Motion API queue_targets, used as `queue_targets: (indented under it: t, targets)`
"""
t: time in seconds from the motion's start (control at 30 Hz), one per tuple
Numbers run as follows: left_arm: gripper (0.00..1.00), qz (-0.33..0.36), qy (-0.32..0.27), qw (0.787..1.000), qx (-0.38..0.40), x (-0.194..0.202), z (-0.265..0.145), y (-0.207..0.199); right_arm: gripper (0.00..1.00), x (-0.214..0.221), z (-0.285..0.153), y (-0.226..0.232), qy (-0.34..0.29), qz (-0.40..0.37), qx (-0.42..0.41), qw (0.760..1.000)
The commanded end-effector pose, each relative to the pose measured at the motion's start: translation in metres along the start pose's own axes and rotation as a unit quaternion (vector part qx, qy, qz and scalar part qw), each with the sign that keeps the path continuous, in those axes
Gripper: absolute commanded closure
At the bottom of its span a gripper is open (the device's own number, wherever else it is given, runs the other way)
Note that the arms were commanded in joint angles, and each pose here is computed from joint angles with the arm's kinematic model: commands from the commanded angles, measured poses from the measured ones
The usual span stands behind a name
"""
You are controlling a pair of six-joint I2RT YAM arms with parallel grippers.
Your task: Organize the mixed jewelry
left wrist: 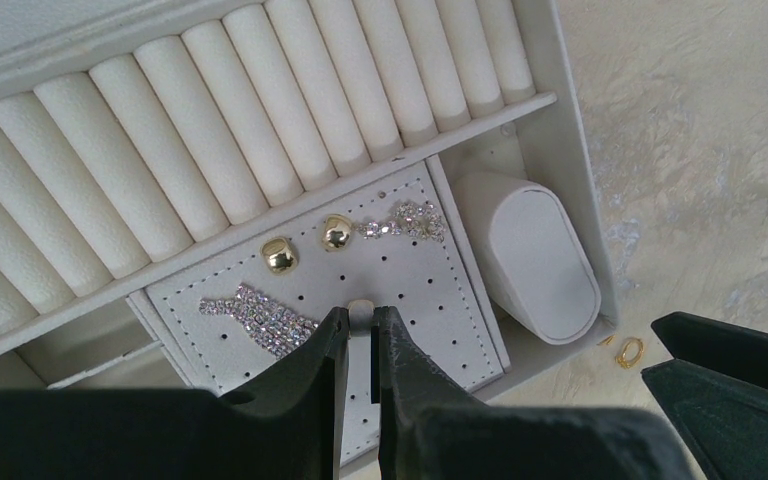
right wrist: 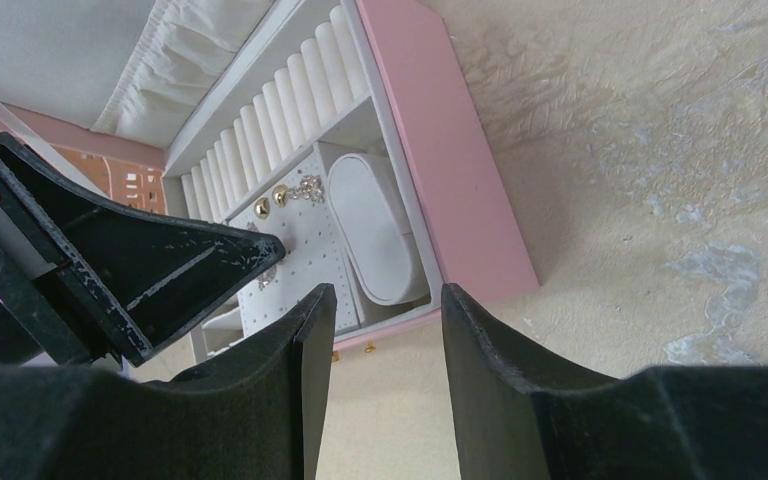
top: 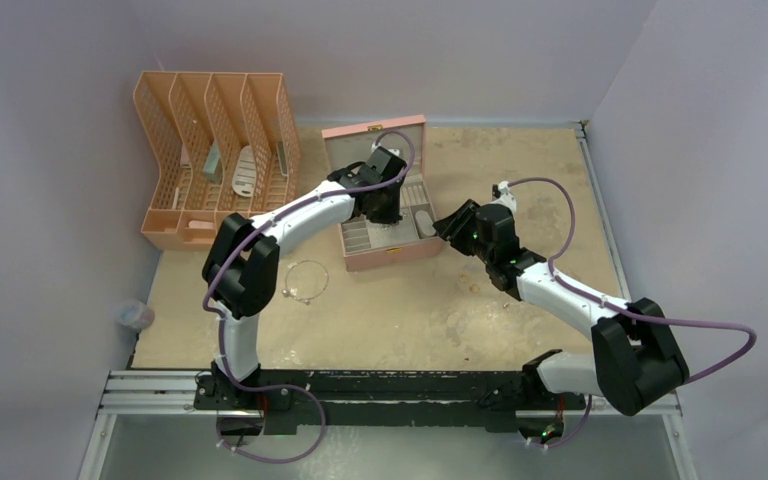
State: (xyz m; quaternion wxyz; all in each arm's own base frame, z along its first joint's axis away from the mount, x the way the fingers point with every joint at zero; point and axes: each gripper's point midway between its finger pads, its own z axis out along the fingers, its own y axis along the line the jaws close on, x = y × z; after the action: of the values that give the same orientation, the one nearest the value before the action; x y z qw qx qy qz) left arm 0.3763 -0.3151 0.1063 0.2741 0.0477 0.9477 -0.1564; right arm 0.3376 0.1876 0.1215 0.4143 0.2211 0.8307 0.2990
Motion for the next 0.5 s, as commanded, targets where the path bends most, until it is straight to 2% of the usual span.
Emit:
queue_targets:
  t: [0.0,0.27,0.47]
  targets:
    - [0.95,0.0,-0.018,1.0,0.004,-0.008,-0.022,-0.001,0.54,-0.002,0.002,0.002,-0.007,-0.005,-0.01,1.0]
    - [0.94,0.001,-0.012,1.0,-0.003,-0.005,-0.005,0.0,0.54,-0.004,0.001,0.003,-0.01,-0.005,-0.011,1.0]
    - [0.89,0.002,-0.013,1.0,-0.003,-0.009,-0.001,-0.002,0.54,-0.005,0.001,0.003,-0.012,-0.006,-0.01,1.0]
